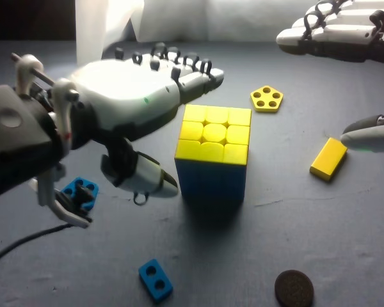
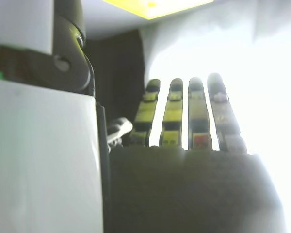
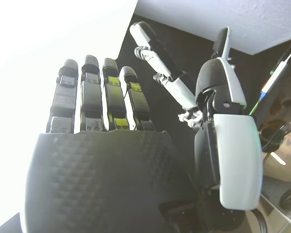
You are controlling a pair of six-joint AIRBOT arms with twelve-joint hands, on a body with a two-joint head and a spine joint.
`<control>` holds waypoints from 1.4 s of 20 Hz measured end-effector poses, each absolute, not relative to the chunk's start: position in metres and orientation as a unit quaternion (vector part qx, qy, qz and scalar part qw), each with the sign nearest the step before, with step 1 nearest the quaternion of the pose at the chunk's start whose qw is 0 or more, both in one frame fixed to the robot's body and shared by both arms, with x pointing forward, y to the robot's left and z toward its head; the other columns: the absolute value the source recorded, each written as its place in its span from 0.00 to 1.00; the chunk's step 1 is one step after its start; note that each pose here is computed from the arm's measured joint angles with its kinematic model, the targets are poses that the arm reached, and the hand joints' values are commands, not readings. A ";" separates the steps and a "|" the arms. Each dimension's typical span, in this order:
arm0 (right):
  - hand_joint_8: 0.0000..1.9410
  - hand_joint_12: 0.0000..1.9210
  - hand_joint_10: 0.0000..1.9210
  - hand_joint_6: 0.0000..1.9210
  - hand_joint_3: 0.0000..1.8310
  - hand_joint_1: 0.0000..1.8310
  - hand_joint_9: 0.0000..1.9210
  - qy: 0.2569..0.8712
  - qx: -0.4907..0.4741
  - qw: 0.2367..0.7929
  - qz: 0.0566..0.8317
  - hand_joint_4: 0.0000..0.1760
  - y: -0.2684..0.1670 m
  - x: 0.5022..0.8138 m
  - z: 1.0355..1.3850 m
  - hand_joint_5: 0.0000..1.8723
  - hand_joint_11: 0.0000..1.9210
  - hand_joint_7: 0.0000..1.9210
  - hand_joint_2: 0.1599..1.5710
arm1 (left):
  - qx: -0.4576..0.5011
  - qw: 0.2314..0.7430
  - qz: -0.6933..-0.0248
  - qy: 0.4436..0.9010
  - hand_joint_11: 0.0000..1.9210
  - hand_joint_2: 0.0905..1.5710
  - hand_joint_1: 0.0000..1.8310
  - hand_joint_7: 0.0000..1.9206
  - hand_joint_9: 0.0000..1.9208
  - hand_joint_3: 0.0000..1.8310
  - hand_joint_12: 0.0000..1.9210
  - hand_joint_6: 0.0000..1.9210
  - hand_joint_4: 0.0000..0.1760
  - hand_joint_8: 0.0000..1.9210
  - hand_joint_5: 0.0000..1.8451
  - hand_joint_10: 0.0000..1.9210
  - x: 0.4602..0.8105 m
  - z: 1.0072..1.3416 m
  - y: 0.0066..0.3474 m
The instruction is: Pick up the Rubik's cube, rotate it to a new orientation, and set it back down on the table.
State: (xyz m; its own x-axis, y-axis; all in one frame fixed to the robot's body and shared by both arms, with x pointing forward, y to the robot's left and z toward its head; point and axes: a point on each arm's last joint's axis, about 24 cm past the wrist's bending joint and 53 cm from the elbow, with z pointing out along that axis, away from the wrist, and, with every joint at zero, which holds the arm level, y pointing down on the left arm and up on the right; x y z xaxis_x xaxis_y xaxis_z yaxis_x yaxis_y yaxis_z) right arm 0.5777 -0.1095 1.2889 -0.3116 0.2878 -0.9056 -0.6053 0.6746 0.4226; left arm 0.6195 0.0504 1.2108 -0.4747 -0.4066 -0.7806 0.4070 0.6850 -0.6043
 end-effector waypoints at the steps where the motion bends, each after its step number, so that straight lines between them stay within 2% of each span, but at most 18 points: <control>1: 0.00 0.00 0.00 0.00 0.00 0.26 0.05 0.715 -0.107 0.573 0.386 0.00 -0.110 0.578 1.287 0.03 0.00 0.06 0.72 | 0.000 0.506 -0.395 0.767 0.00 0.56 0.58 0.00 0.00 0.00 0.00 0.00 0.00 0.00 0.00 0.00 0.619 1.206 0.045; 7: 0.00 0.00 0.00 0.00 0.00 0.28 0.05 0.732 -0.092 0.569 0.363 0.00 -0.118 0.582 1.278 0.03 0.00 0.06 0.72 | -0.027 0.516 -0.376 0.770 0.01 0.54 0.56 0.00 0.00 0.00 0.00 0.00 0.00 0.00 0.00 0.00 0.640 1.197 0.042; 11: 0.00 0.00 0.00 0.00 0.00 0.25 0.04 0.734 -0.091 0.569 0.360 0.00 -0.118 0.582 1.278 0.01 0.00 0.05 0.73 | -0.032 0.515 -0.366 0.774 0.00 0.57 0.56 0.00 0.00 0.01 0.00 0.00 0.00 0.00 0.00 0.00 0.649 1.193 0.040; 16: 0.01 0.00 0.01 0.01 0.00 0.27 0.06 0.741 -0.082 0.562 0.358 0.00 -0.119 0.582 1.274 0.03 0.00 0.07 0.72 | -0.038 0.517 -0.349 0.781 0.01 0.57 0.58 0.00 0.00 0.00 0.01 0.00 0.00 0.00 0.00 0.00 0.656 1.186 0.043; 18: 0.01 0.00 0.01 0.00 0.00 0.27 0.06 0.743 -0.080 0.561 0.356 0.00 -0.120 0.583 1.272 0.02 0.01 0.08 0.72 | -0.037 0.520 -0.345 0.781 0.00 0.60 0.55 0.00 0.00 0.01 0.00 0.00 0.00 0.00 0.00 0.00 0.659 1.185 0.041; 22: 0.00 0.01 0.01 0.00 0.00 0.28 0.06 0.744 -0.079 0.561 0.354 0.00 -0.120 0.583 1.272 0.02 0.01 0.08 0.72 | -0.037 0.516 -0.338 0.786 0.00 0.59 0.56 0.00 0.00 0.01 0.00 0.00 0.00 0.00 0.00 0.00 0.665 1.178 0.037; 24: 0.00 0.01 0.01 0.00 0.00 0.28 0.07 0.744 -0.080 0.561 0.354 0.00 -0.120 0.582 1.272 0.03 0.01 0.07 0.72 | -0.038 0.518 -0.334 0.786 0.00 0.62 0.54 0.00 0.00 0.01 0.00 0.00 0.00 0.00 0.00 0.00 0.668 1.177 0.037; 27: 0.00 0.01 0.01 0.00 0.00 0.27 0.06 0.745 -0.081 0.560 0.354 0.00 -0.119 0.582 1.271 0.02 0.00 0.07 0.72 | -0.037 0.516 -0.329 0.790 0.00 0.64 0.54 0.00 0.00 0.02 0.00 0.00 0.00 0.00 0.00 0.00 0.670 1.173 0.036; 28: 0.00 0.01 0.00 0.00 0.00 0.26 0.06 0.749 -0.083 0.556 0.350 0.00 -0.118 0.580 1.267 0.02 0.00 0.07 0.73 | -0.037 0.515 -0.329 0.791 0.01 0.63 0.57 0.00 0.00 0.01 0.00 0.00 0.00 0.00 0.00 0.00 0.672 1.170 0.035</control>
State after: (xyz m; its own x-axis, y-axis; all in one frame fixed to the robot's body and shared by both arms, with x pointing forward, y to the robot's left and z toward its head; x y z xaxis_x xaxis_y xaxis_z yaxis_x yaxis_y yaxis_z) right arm 0.5798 -0.1177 1.2671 -0.3671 0.2655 -0.8915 -0.5129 0.7417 0.4321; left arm 0.6716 0.0353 1.1700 -0.4672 -0.3971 -0.7900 0.2794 0.7814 -0.5580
